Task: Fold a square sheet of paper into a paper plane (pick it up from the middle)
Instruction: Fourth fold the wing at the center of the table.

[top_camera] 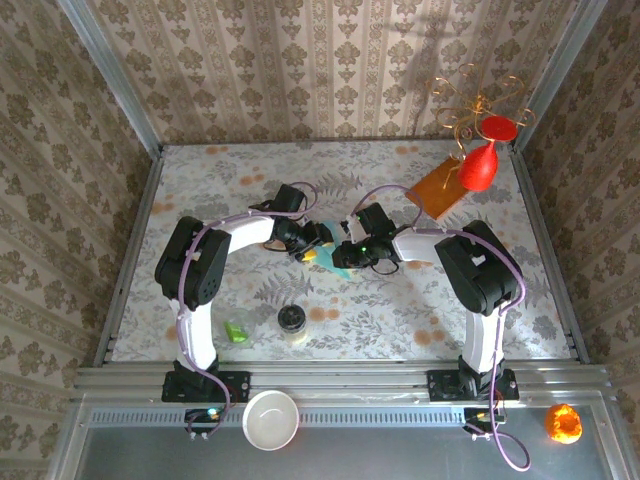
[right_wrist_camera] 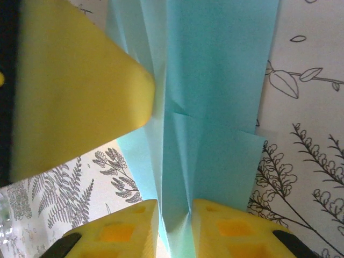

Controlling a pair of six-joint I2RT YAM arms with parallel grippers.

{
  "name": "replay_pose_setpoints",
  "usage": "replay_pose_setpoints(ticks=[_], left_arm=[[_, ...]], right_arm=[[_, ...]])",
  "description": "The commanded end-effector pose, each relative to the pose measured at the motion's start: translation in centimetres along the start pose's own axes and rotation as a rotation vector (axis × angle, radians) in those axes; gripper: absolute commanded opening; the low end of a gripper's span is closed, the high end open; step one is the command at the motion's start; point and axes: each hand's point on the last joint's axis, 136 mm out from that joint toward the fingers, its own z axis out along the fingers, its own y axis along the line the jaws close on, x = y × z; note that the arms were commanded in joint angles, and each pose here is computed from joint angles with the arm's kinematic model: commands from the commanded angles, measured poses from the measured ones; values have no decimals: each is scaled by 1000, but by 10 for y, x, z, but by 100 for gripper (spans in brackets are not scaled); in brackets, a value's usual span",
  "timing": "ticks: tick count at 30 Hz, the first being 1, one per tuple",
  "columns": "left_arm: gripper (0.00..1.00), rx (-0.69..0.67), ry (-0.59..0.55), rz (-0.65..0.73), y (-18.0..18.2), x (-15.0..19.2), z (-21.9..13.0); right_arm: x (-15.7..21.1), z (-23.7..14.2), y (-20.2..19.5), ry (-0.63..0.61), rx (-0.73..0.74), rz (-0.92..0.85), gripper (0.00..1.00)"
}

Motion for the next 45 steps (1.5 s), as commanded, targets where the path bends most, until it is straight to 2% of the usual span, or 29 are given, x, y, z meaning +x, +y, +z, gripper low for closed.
replay_pose_setpoints(ticks=[1, 10, 18, 23, 27, 33, 45], left_arm=[[59, -148, 83, -78, 45, 23, 15], [60, -107, 60, -64, 31, 16, 4], [64, 33, -53, 29, -16, -13, -38], [64, 75, -109, 68, -22, -21, -55], [59, 133, -107, 80, -25, -17, -53], [44, 222, -73, 113, -34, -10, -40], [26, 282, 0, 140, -46, -9, -13]], right_arm=[[2, 9, -8, 13, 41, -12, 24], [9, 8, -9, 26, -17, 22, 16], [11, 5, -6, 39, -94, 47, 10], [13, 3, -7, 55, -131, 67, 8], [14, 3, -8, 75, -164, 91, 8], [13, 3, -9, 93, -217, 137, 6], [13, 2, -17, 102, -247, 192, 5]])
